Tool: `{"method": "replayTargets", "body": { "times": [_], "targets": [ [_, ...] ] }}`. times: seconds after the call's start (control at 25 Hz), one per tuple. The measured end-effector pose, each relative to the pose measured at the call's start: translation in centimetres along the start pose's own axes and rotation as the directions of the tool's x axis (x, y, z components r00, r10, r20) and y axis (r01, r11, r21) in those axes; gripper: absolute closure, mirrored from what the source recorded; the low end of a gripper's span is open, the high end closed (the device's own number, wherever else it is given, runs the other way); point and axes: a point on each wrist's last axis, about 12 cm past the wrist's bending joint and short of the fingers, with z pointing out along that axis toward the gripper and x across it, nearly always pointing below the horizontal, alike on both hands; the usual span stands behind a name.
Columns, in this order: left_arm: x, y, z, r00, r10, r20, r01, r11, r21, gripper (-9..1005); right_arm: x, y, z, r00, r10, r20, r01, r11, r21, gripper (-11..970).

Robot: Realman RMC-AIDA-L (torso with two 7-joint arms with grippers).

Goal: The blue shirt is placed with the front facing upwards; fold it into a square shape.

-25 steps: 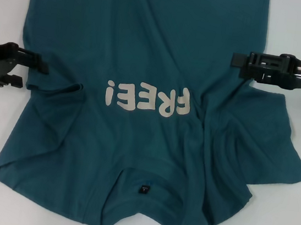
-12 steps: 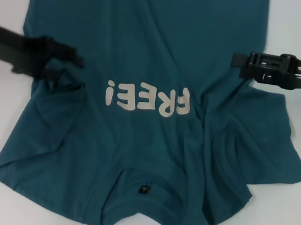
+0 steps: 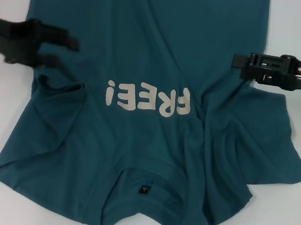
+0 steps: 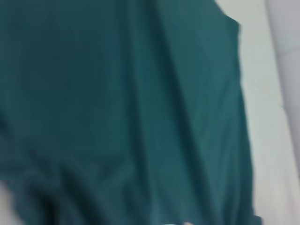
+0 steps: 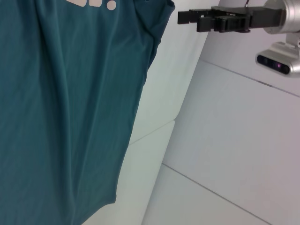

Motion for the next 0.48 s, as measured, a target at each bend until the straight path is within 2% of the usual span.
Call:
{"method": "replayTargets", "body": {
  "times": [0.24,0.48],
  "targets": [
    [0.5,1.7,-0.7,0.999,-0.033,0.001,0.033,0.995,-0.094,228,0.0,0.0,0.0,1.0,0.0,0.001,0.0,1.0,0.0,152],
    [0.4,2.2,-0.4,1.0,-0.027,0.011,0.028,0.989,-0.144,229,0.0,0.0,0.0,1.0,0.0,0.001,0.0,1.0,0.0,152]
  ]
}}
